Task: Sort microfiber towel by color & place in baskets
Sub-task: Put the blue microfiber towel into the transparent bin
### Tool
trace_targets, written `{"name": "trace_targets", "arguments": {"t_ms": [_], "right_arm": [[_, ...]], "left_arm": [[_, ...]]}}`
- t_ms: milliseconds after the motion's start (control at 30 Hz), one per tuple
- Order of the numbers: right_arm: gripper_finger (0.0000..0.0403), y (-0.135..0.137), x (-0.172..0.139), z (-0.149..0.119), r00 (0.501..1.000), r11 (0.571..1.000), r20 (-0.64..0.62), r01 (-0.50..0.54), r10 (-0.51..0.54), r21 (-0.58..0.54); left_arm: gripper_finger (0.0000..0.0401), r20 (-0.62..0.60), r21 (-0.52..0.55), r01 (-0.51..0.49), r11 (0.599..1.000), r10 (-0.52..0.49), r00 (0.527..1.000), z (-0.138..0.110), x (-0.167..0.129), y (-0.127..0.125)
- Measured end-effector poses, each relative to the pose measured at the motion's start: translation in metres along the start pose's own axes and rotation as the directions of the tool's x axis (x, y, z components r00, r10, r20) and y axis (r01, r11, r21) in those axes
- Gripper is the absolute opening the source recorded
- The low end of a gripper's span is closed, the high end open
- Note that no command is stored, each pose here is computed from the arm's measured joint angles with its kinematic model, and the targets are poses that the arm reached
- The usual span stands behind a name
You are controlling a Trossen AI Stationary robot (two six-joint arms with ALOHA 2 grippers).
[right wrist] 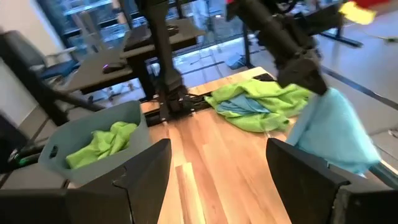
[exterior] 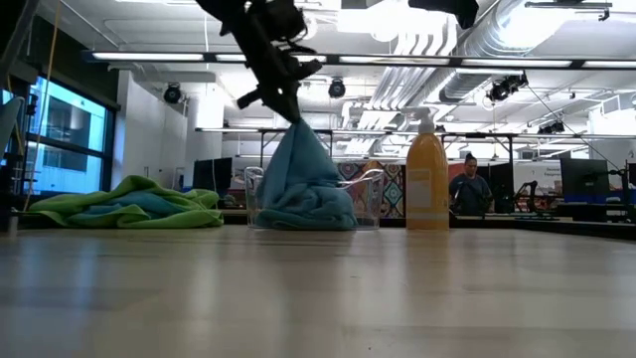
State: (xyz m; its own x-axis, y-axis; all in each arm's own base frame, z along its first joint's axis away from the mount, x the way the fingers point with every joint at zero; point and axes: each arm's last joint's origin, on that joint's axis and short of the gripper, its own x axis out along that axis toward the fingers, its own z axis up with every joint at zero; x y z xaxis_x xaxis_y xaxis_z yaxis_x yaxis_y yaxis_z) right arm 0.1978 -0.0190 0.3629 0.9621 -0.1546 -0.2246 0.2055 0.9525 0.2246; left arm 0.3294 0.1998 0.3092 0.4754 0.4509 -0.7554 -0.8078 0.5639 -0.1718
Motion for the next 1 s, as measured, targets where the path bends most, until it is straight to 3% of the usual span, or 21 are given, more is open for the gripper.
{"name": "trace_targets", "arguments": {"t_ms": [200, 467, 633, 1000], "right_arm": [[0.0259, -0.002, 0.000, -0.002, 0.998, 0.997, -0.006, 0.060, -0.060, 0.055], [0.0259, -0.003, 0.000, -0.005, 0.997, 0.993, -0.037, 0.073, -0.070, 0.092], [0.0259, -0.003, 0.000, -0.005, 0.997, 0.991, -0.037, 0.073, -0.069, 0.110], [0.0259, -0.003, 0.000, -0.005, 0.996, 0.986, -0.033, 0.089, -0.086, 0.139]], "left_arm": [[0.0000, -0.155, 0.035, -0.034, 0.999, 0.039, 0.987, 0.004, 0.037, -0.008], [0.0000, -0.379, -0.060, -0.038, 0.997, 0.013, 0.925, -0.001, 0.096, -0.006], [0.0000, -0.432, -0.153, -0.044, 0.987, -0.027, 0.902, -0.007, 0.117, -0.002], [0.0000, -0.477, -0.173, -0.093, 0.981, -0.001, 0.879, -0.022, 0.144, -0.004]]}}
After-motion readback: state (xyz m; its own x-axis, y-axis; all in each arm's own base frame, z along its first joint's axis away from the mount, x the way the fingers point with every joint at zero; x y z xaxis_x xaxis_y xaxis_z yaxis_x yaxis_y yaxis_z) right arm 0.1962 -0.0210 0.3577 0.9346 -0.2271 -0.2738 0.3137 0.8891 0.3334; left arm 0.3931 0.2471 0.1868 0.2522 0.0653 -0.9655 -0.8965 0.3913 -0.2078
